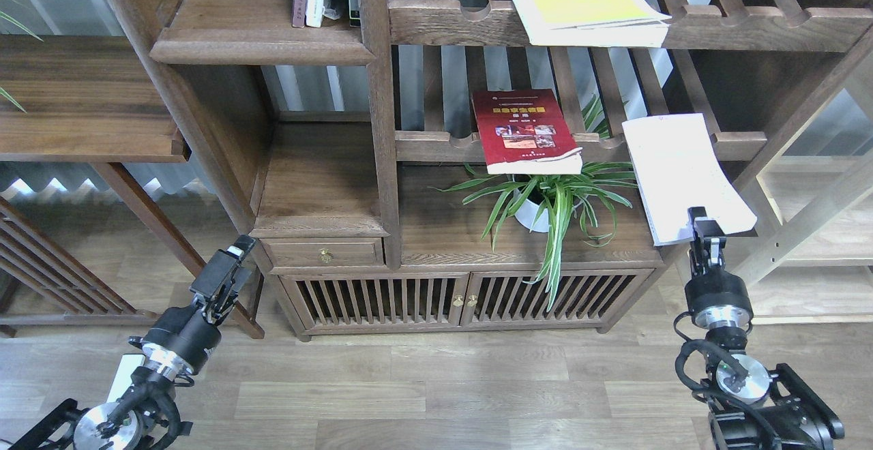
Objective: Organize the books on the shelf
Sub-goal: 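Lower the white book held in the right gripper toward the left gripper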
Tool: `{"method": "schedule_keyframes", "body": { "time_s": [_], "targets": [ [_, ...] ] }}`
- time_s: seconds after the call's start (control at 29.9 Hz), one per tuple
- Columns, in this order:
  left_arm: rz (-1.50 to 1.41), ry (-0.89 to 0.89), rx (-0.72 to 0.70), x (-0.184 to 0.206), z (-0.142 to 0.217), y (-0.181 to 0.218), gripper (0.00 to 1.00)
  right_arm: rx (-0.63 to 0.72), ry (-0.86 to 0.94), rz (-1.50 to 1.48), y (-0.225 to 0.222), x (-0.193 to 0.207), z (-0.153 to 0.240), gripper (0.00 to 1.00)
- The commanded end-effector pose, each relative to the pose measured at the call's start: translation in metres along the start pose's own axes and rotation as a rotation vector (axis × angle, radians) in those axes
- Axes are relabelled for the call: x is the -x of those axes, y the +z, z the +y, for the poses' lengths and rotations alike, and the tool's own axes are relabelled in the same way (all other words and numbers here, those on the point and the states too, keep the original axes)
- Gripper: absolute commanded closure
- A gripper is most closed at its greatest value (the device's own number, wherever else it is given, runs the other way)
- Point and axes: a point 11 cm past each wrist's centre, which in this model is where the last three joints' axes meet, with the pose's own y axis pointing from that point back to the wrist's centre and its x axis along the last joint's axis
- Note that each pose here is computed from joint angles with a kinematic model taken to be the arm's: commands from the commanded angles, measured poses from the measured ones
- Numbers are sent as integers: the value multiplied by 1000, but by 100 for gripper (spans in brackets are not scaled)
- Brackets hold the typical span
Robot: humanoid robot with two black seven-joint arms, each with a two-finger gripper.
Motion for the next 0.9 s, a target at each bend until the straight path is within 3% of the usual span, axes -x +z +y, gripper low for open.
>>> {"method": "schedule_keyframes", "body": {
  "time_s": [0.0, 0.43, 0.87],
  "targets": [
    [1, -15, 10, 5, -4, 1, 1, 3, -2, -3, 2, 1, 0, 96],
    [-9, -16, -17, 6, -5, -4, 1, -50, -18, -54, -9, 7, -3, 96],
    [-2, 12, -21, -4, 1, -7, 1, -58, 90, -45, -16, -35, 40, 96]
  ]
}}
